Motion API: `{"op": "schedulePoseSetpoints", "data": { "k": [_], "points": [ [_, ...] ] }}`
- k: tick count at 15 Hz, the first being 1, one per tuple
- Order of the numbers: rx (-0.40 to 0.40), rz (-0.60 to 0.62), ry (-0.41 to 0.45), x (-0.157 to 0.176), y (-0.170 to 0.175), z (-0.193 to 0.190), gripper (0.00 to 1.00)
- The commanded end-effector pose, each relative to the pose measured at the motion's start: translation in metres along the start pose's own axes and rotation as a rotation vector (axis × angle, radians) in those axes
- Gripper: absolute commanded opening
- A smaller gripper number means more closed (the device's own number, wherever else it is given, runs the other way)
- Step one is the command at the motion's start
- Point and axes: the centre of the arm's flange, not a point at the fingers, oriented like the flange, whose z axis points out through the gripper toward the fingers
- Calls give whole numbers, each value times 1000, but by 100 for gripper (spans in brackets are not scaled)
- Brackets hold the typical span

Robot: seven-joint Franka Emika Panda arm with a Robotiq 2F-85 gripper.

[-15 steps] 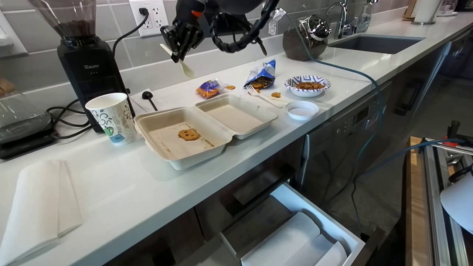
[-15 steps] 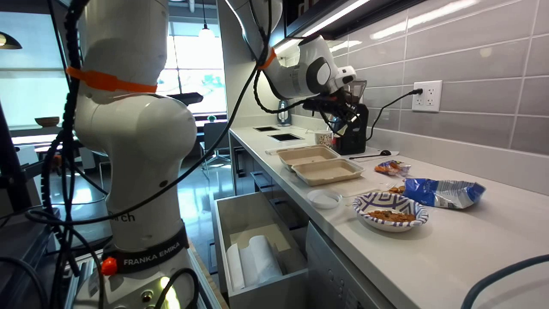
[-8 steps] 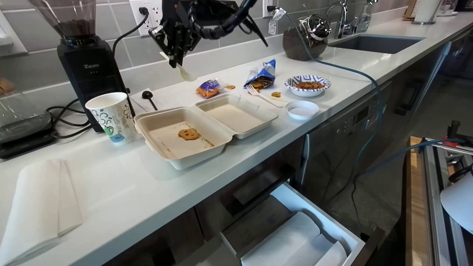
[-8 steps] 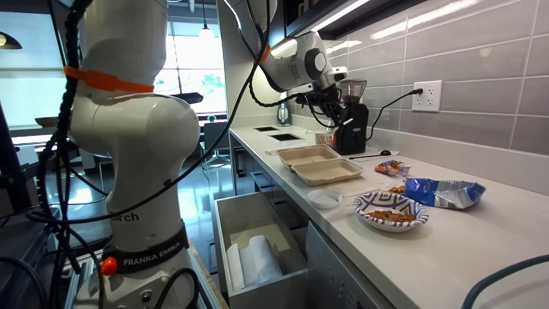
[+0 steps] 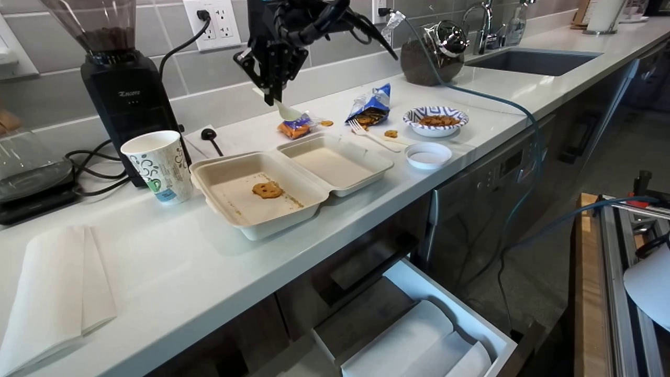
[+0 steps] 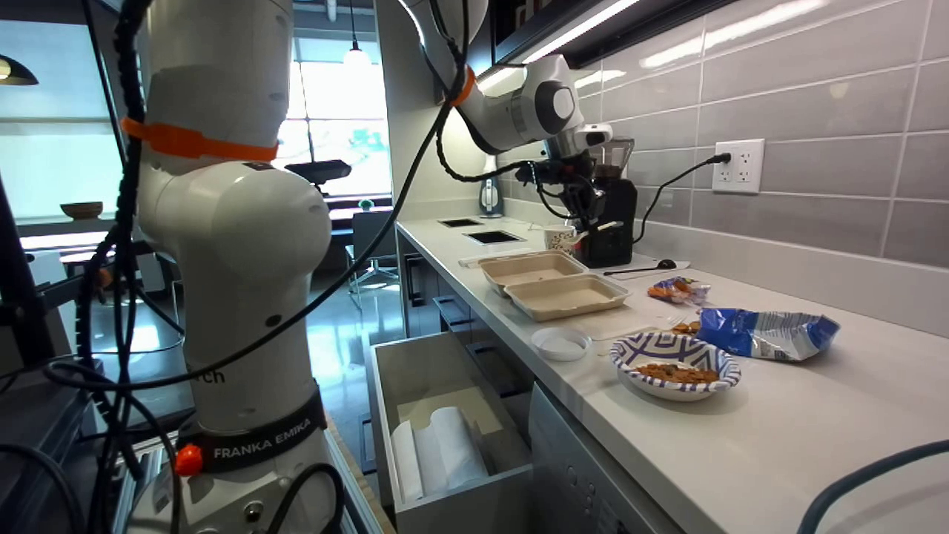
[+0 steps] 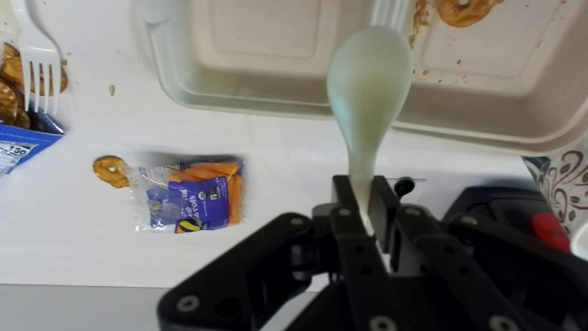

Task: Place the cookie on the white spoon in the food pack.

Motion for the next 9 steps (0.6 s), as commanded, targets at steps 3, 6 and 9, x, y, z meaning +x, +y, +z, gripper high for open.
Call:
{"op": "schedulePoseSetpoints", "data": {
  "k": [3, 6, 9],
  "points": [
    [16, -64, -43, 2, 36, 6, 3],
    [25, -94, -65, -1, 57, 13, 3],
    [40, -86, -92, -7, 80, 21, 3]
  ]
}}
